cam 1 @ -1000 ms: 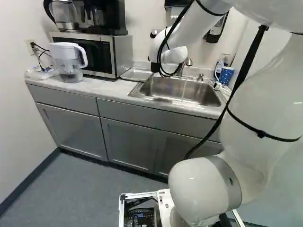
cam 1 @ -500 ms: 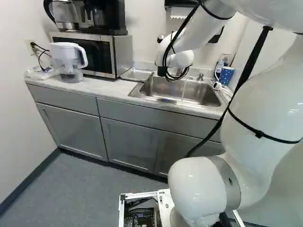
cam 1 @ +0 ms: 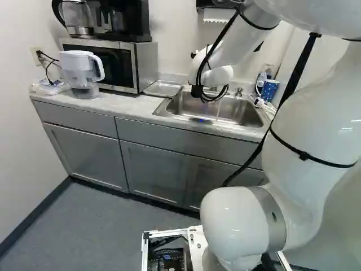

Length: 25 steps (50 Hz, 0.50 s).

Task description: Rinse the cup and place it in the tray

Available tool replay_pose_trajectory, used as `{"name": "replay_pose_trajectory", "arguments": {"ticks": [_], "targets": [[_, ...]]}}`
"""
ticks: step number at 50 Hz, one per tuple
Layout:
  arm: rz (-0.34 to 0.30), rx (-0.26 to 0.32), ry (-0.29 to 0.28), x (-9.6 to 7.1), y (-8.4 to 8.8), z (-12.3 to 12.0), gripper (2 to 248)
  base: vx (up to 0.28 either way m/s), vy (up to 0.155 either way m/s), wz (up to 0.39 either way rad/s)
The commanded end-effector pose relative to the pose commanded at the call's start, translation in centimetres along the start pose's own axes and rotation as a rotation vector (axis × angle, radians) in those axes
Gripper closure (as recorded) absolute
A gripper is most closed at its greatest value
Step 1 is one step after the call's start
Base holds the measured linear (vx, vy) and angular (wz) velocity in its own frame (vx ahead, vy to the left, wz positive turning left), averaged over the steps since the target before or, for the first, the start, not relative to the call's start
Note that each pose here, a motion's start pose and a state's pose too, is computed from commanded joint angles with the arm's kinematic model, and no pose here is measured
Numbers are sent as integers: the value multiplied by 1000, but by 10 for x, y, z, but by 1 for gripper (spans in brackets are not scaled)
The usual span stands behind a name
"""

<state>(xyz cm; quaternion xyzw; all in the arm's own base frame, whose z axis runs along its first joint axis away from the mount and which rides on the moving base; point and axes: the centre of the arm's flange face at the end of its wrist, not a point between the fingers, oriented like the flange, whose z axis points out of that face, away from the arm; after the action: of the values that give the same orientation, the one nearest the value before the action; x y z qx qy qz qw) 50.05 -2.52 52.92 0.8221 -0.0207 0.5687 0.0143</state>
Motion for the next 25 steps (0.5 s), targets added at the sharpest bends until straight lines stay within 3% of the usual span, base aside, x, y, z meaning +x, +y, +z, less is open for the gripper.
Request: {"name": "replay_pose_trajectory", "arguments": {"ticks": [25], "targets": [[14,-34,-57,-29,18,1,125,0,0,0]]}}
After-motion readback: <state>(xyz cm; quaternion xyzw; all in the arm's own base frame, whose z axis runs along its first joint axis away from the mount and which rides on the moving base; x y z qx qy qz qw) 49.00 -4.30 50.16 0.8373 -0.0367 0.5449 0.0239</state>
